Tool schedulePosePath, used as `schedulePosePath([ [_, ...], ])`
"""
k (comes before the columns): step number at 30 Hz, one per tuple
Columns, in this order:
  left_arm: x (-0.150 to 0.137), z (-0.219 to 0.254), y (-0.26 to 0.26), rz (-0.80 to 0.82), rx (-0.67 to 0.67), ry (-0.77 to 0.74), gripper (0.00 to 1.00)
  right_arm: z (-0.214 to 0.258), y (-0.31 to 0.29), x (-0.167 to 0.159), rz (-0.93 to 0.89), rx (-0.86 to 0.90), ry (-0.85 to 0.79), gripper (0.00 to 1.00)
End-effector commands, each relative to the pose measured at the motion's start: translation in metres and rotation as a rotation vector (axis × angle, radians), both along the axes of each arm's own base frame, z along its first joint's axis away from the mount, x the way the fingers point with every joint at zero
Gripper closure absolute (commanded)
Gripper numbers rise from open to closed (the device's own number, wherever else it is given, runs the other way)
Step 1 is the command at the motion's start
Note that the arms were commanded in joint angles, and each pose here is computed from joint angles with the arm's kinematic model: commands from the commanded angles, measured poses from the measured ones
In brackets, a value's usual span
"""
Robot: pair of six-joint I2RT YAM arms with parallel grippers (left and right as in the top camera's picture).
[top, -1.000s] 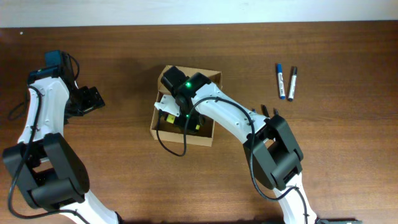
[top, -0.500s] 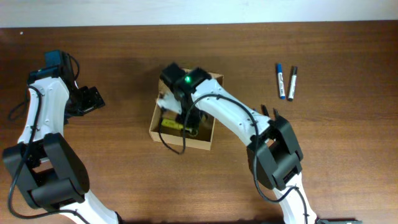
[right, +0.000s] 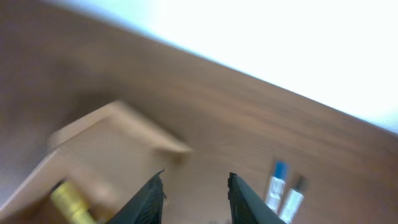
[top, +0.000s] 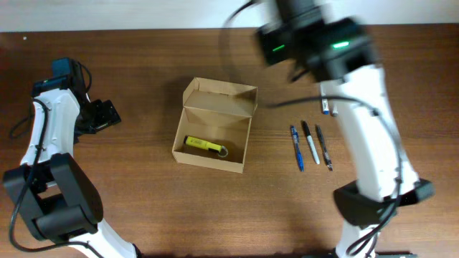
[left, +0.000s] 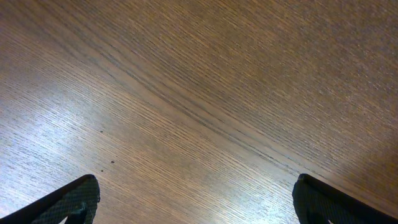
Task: Pack container
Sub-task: 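Move the highlighter into the box and release it, then grasp the blue whiteboard marker with the right gripper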
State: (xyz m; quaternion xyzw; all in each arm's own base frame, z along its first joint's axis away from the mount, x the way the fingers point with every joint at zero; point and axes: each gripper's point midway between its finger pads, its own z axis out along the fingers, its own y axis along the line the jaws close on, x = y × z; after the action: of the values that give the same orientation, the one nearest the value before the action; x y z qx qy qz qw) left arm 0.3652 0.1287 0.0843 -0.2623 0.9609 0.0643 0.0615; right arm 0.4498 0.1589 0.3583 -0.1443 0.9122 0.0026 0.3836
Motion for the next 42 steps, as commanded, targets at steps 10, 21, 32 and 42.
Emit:
schedulePosePath([
  [10, -0.001, 0.0, -0.001, -0.011, -0.006, 0.001, 0.0, -0.201, -0.135, 0.052, -0.397, 0.132, 0.508, 0.71],
  [21, -0.001, 0.0, -0.001, -0.011, -0.006, 0.001, 0.0, -0.292, -0.175, 0.062, -0.411, 0.079, 0.636, 0.53],
  [32, -0.001, 0.0, -0.001, -0.011, -0.006, 0.001, 0.0, -0.334, -0.181, 0.06, -0.414, 0.047, 0.699, 0.54],
  [42, -0.001, 0.0, -0.001, -0.011, -0.006, 0.001, 0.0, -0.374, -0.181, 0.046, -0.418, 0.033, 0.794, 0.68],
])
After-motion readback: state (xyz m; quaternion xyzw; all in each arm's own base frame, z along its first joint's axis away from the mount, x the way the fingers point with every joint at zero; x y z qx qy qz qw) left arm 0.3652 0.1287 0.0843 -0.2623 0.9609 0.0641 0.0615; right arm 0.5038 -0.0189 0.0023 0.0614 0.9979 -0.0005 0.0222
